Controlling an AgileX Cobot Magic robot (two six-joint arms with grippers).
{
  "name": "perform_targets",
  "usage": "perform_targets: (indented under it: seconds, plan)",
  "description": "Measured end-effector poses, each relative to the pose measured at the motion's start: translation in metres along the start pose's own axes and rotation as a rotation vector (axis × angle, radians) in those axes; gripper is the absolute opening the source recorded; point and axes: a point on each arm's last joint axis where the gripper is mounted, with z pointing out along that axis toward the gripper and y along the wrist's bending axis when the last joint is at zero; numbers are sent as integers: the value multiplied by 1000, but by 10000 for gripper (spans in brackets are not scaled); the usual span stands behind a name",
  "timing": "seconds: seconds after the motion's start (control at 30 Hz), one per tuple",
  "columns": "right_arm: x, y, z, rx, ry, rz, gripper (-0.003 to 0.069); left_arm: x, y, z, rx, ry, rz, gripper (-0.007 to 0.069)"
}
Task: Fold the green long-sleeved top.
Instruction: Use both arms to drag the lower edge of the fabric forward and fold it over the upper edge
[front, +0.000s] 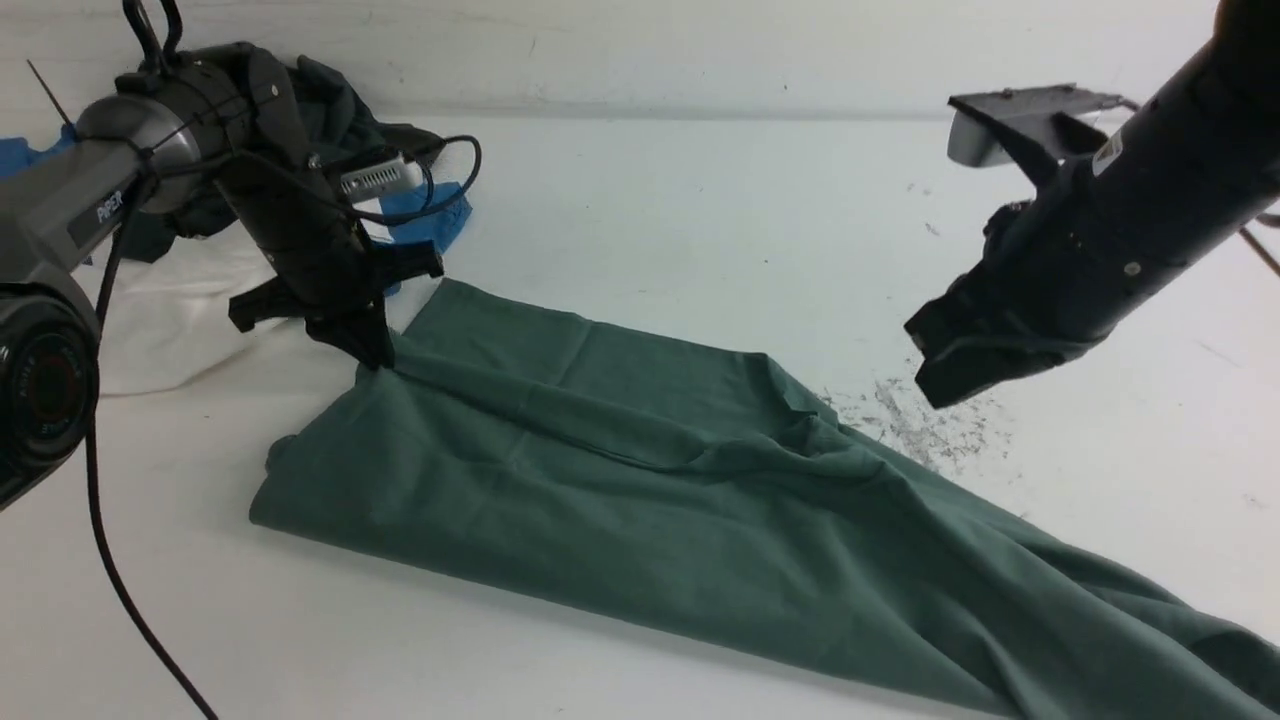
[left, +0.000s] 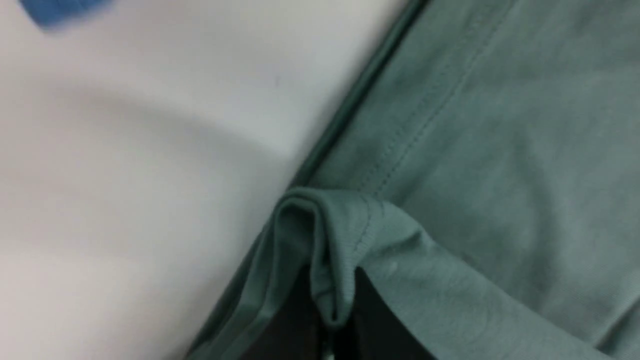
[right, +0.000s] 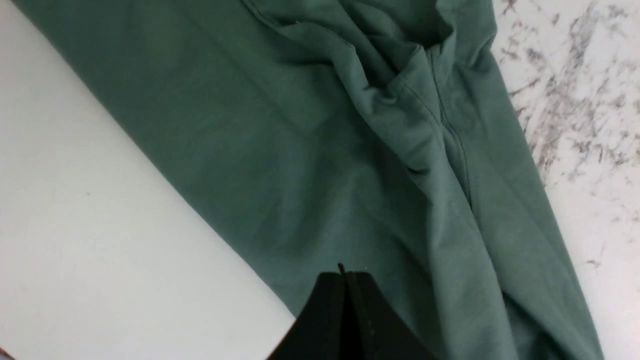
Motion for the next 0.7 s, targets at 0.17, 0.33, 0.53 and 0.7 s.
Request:
perform_targets:
  seconds: [0.17, 0.33, 0.53, 0.7]
  plan:
    - [-1, 0, -1, 1, -2, -2, -15, -3, -3, -26, -15, -65, 45, 6]
    - [-1, 0, -2, 2, -3, -33, -15, -1, -6, -48, -5, -107, 81, 6]
    - [-19, 0, 14, -8, -61, -57, 2, 2, -12, -67, 37, -137, 80, 6]
    - [-38, 10, 47, -19, -33, -183, 79, 4, -14, -78, 45, -157, 84, 6]
